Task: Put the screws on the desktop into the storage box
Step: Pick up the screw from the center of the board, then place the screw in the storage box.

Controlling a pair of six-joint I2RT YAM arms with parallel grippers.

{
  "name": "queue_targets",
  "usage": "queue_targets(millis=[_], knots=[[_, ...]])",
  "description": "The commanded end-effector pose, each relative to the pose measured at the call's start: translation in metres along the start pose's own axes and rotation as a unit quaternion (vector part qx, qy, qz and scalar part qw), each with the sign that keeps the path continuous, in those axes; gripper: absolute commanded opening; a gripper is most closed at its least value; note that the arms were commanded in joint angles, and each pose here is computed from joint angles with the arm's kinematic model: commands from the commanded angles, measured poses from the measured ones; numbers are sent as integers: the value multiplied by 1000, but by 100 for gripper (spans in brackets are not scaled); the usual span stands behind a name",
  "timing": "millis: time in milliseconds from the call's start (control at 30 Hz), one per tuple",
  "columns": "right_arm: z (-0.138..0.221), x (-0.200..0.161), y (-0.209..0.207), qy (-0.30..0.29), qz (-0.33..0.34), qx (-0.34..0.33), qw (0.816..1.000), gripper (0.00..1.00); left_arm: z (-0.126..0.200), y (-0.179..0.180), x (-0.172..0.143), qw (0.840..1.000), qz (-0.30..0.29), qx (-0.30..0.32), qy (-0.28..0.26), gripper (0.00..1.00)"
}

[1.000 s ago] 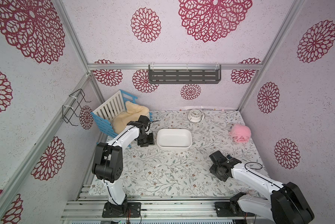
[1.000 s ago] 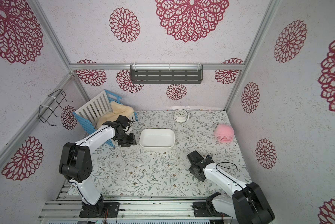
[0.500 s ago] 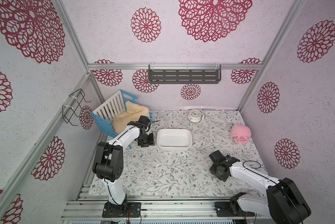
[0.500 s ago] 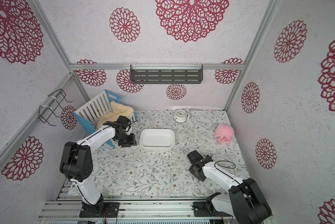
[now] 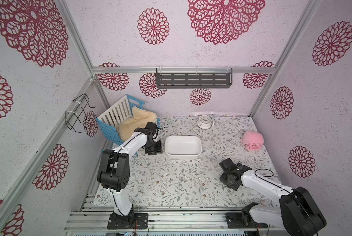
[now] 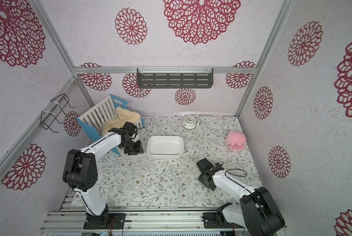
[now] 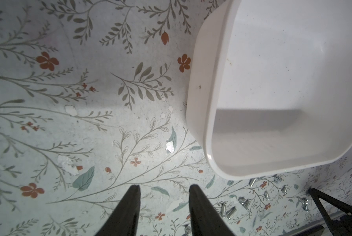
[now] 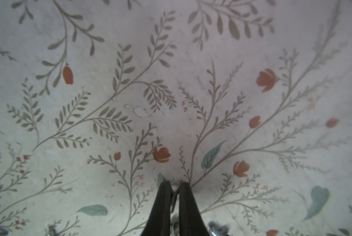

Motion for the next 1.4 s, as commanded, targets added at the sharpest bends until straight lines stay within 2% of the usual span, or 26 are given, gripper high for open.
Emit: queue_targets(millis=[0, 100, 367, 667, 800, 1033, 1200, 1367], knots=[[14, 9, 7, -12, 2, 16, 1000, 3, 0, -1, 3, 1000, -6, -3, -2, 44], [34, 19, 17, -27, 10, 31, 999, 0, 0, -1, 3, 1000, -6, -4, -2, 44], [89, 49, 64, -62, 44, 79, 994, 0, 4, -1, 4, 1000, -6, -2, -9, 44], [123, 88, 170, -95, 107, 142, 979, 0, 16, 5, 9, 1000, 9, 0, -29, 44], [112, 98, 221, -91, 134, 158, 974, 0, 20, 7, 10, 999, 12, 1, -35, 46], [67, 108, 294, -61, 170, 166, 969, 0, 31, 10, 13, 998, 17, 0, -52, 47], [35, 110, 326, -38, 186, 156, 969, 0, 34, 12, 15, 998, 22, -3, -59, 48], [11, 106, 337, -17, 195, 146, 970, 0, 35, 12, 16, 998, 24, -9, -58, 49]])
Point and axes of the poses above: each gripper's point midway between its finger pads, its own z axis back along the fingers, its own y axis along the line the jaws close on, x = y × z, the point moved 5 cm from there along z, back along the fingers, and after that the axes turned 5 degrees about z, right-handed, at the moved point
